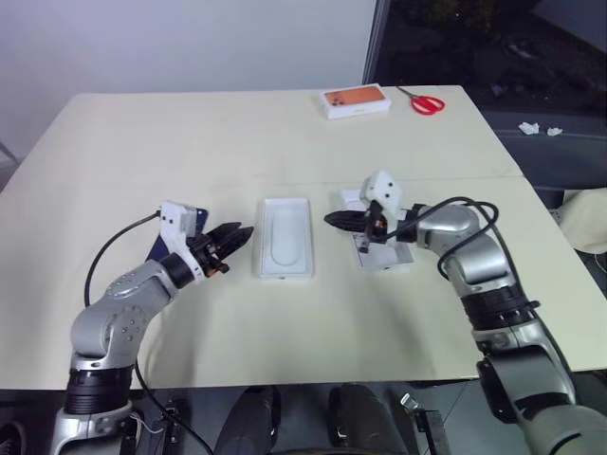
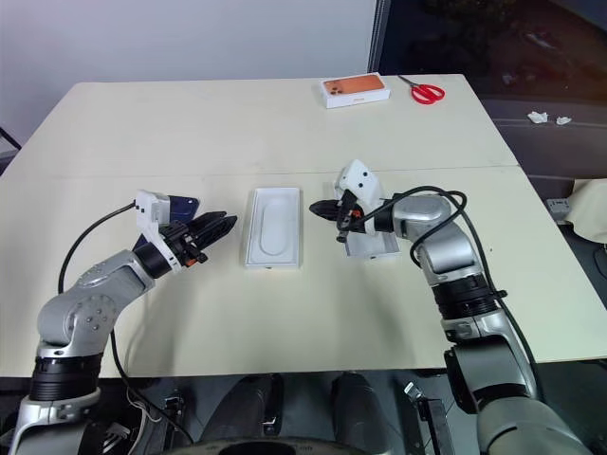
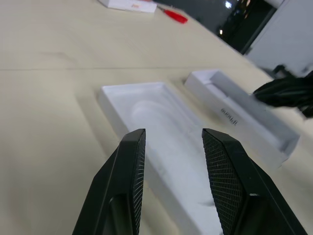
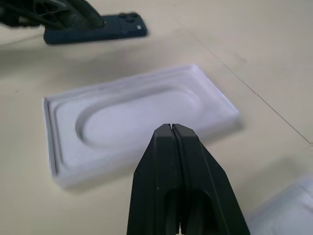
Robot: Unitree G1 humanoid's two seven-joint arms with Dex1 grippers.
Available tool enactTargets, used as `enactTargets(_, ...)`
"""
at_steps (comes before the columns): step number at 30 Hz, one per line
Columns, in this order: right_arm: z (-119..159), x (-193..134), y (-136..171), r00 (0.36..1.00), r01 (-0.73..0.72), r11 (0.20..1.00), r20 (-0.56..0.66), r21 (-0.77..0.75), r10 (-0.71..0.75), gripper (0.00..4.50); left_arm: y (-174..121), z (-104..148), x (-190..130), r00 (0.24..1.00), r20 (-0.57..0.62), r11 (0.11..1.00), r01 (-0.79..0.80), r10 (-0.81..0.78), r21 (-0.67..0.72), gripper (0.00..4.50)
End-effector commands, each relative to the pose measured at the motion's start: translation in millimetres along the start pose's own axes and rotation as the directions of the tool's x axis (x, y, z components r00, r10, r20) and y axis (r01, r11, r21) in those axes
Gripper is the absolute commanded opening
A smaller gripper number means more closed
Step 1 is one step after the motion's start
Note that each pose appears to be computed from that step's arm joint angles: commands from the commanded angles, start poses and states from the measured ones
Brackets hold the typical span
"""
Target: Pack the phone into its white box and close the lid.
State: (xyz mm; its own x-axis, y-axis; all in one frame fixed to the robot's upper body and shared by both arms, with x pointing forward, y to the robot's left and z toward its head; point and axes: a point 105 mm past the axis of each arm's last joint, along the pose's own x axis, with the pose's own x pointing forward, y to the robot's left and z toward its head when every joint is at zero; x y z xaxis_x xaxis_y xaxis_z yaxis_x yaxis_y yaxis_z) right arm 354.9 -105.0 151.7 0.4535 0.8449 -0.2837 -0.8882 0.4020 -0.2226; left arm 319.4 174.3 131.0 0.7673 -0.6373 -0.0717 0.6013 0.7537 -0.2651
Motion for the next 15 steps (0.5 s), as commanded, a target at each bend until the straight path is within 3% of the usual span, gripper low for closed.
enactTargets(1,13,-7,-1,0.999,0.012,0.998,0.036,-0.057,-0.010,0.03,9,13,-9,1.000,0.029,1.000,0.008,-0.008,-0.019,1.95)
enactTargets(4,13,-7,-1,0.999,0.020,0.998,0.041,-0.058,-0.017,0.00,14,13,-12,1.000,0.023,0.999,0.005,-0.005,-0.036,2.78)
enactTargets(8,11,-1,3,0.999,0.017,0.998,0.035,-0.066,-0.014,0.00,18,12,-17,1.000,0.012,0.999,-0.001,0.002,-0.036,4.47)
enactTargets(15,12,5,4,0.999,0.017,0.997,0.041,-0.073,-0.014,0.00,31,19,-25,0.999,0.020,0.999,-0.044,0.044,-0.002,4.47)
